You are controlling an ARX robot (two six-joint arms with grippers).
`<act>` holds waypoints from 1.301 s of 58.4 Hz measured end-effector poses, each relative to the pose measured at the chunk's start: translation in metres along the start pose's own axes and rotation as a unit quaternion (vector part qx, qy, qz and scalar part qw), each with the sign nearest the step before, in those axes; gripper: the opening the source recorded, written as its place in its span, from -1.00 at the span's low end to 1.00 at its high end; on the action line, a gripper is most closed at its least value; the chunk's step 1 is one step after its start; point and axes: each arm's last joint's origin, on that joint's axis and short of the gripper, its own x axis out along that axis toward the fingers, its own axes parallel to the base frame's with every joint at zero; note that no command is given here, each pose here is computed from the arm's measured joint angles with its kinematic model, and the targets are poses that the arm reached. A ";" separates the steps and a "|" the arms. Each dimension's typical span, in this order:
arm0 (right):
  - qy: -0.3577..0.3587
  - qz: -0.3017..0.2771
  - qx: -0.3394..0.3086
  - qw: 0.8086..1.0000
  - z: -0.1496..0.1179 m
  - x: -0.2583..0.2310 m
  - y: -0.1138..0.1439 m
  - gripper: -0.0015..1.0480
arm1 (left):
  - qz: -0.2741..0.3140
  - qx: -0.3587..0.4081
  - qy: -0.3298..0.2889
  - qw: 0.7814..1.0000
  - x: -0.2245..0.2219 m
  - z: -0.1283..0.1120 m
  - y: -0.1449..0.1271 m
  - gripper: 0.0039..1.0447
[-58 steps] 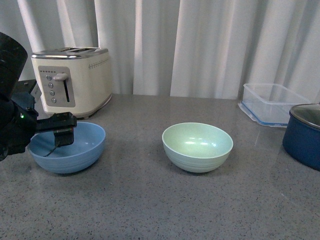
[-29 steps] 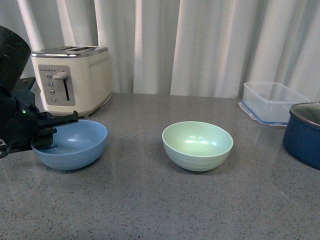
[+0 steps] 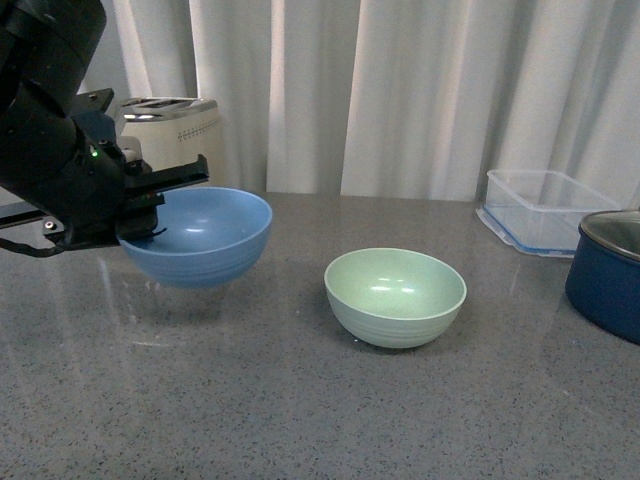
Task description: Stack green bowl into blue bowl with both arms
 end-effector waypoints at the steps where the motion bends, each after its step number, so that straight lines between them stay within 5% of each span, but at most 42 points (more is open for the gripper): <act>1: 0.000 0.000 0.000 1.000 0.000 0.000 0.000 0.81 | -0.001 0.000 0.000 1.000 0.000 0.000 -0.001 -0.89; 28: 0.000 0.000 0.000 1.000 0.000 0.000 0.000 0.81 | -0.015 0.019 0.022 0.999 0.022 -0.016 -0.034 -0.90; 63: 0.000 0.000 0.000 1.000 0.000 0.000 0.000 0.81 | -0.010 0.020 0.037 0.999 0.052 -0.024 -0.041 -0.91; 76: 0.000 0.000 0.000 1.000 0.000 0.000 0.000 0.81 | -0.008 0.014 0.043 0.999 0.056 -0.027 -0.041 -0.19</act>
